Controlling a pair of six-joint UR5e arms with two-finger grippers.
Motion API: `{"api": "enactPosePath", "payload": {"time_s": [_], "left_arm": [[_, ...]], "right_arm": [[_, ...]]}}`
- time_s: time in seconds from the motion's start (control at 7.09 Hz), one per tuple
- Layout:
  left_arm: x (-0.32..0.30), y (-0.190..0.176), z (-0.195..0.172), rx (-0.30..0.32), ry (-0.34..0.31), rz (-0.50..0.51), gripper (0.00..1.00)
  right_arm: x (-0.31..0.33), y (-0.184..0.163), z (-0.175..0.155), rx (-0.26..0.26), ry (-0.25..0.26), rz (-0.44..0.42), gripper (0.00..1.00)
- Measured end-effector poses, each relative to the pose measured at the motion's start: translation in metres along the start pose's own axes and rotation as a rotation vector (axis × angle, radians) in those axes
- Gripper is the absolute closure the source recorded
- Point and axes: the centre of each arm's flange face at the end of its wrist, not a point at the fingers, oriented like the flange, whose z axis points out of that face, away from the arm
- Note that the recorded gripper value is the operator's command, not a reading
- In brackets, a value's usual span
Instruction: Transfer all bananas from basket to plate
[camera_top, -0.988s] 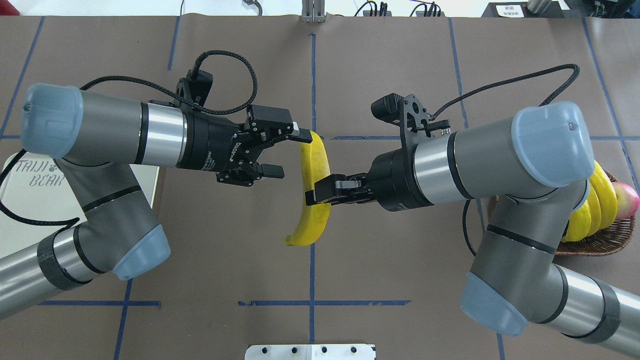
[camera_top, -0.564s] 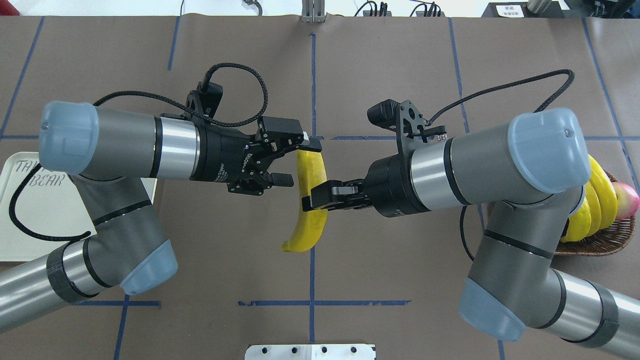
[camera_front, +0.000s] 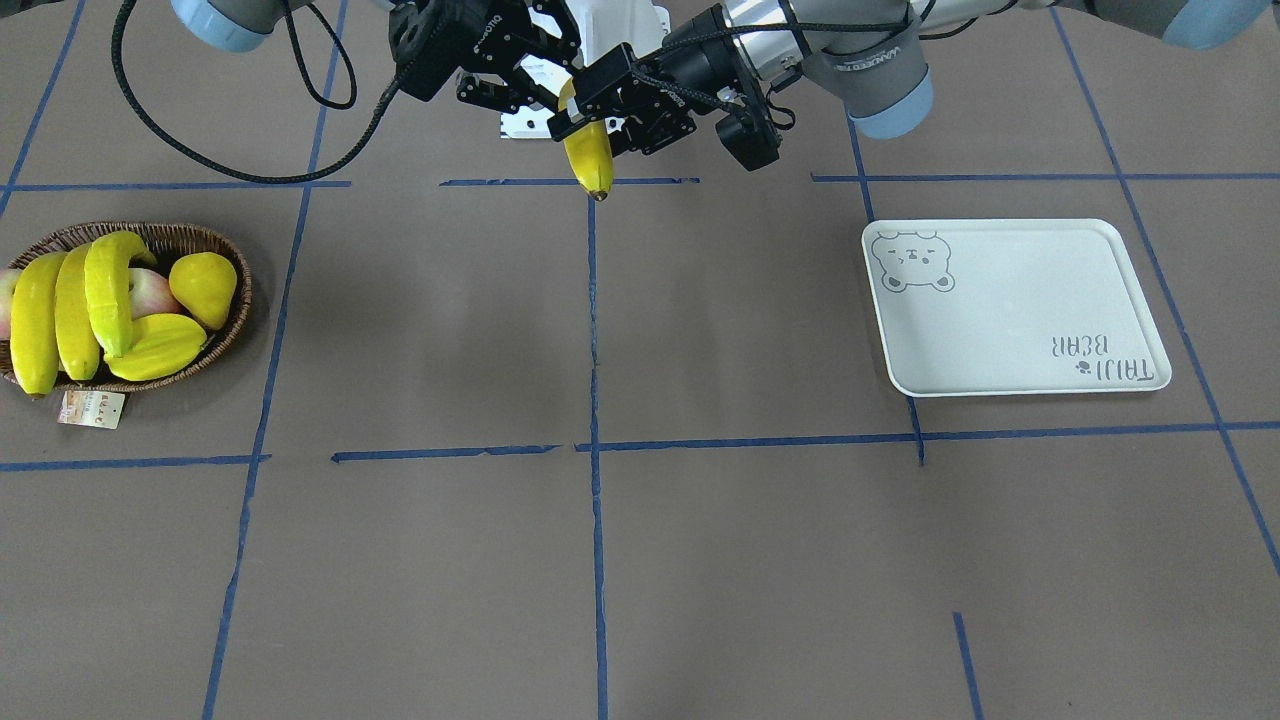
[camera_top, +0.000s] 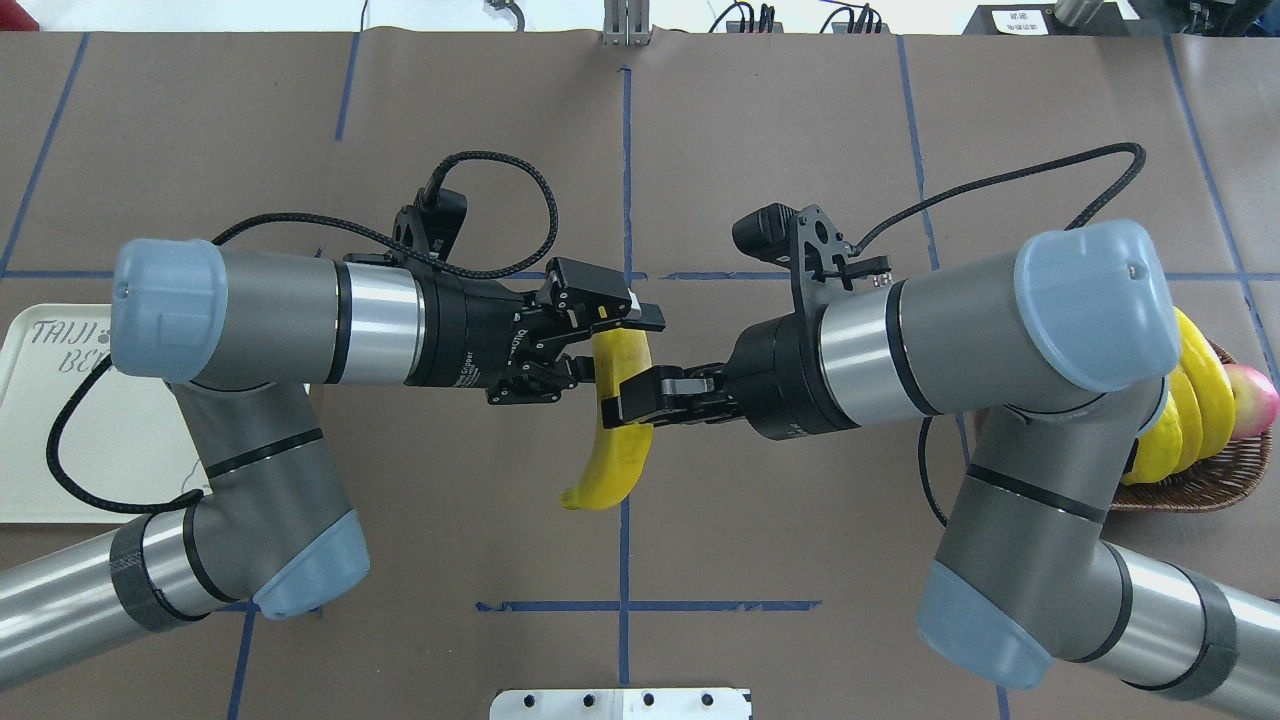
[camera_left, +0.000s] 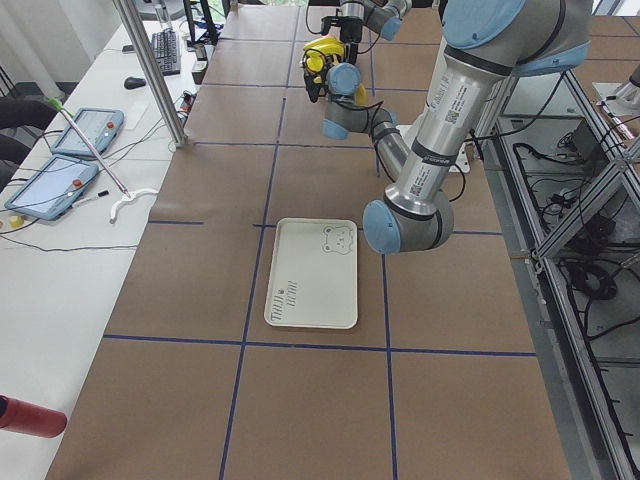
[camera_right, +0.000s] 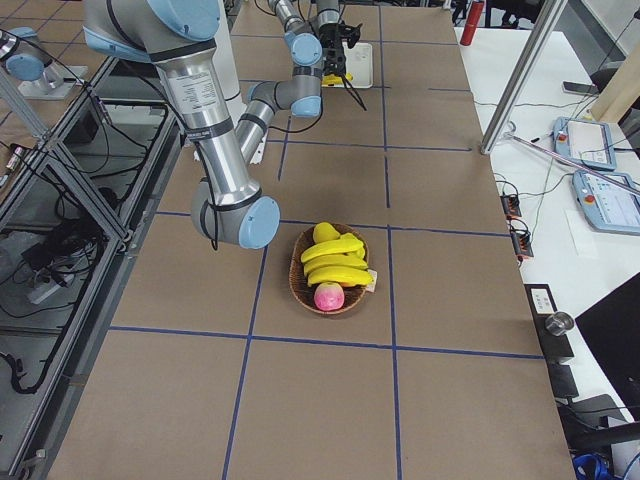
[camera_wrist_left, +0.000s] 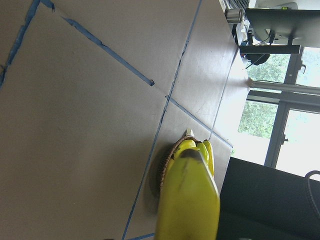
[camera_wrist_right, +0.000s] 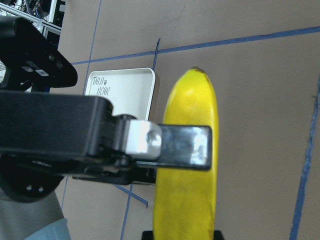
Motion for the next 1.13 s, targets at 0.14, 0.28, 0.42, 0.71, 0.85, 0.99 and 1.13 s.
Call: {"api": "enactPosePath", "payload": {"time_s": [0.14, 0.28, 0.42, 0.71, 0.85, 0.99, 1.13], "left_arm": [[-0.003, 0.0, -0.001, 0.0, -0.002, 0.002, 1.0], [-0.003, 0.0, -0.001, -0.002, -0.001, 0.007, 1.0], [-0.004, 0.0, -0.002, -0.002, -0.001, 0.01, 1.0], [-0.005, -0.001, -0.002, 0.0, -0.005, 0.011, 1.0], [-0.006, -0.005, -0.003, 0.012, -0.016, 0.007, 1.0], [-0.011, -0.018, -0.007, 0.05, -0.053, -0.005, 1.0], [-0.021, -0.041, -0.018, 0.113, -0.121, 0.0, 1.0]], "right_arm": [[0.0, 0.001, 0.001, -0.002, 0.0, 0.0, 0.02], [0.0, 0.001, 0.001, -0.003, 0.0, 0.001, 0.01], [-0.001, 0.002, 0.001, -0.004, -0.001, 0.001, 0.01], [-0.002, 0.002, 0.0, -0.002, -0.005, 0.001, 0.01], [-0.002, 0.001, -0.001, 0.001, -0.007, 0.0, 0.01], [-0.002, -0.001, -0.003, 0.008, -0.008, -0.001, 0.01], [-0.002, -0.005, -0.006, 0.024, -0.007, -0.002, 0.01]]}}
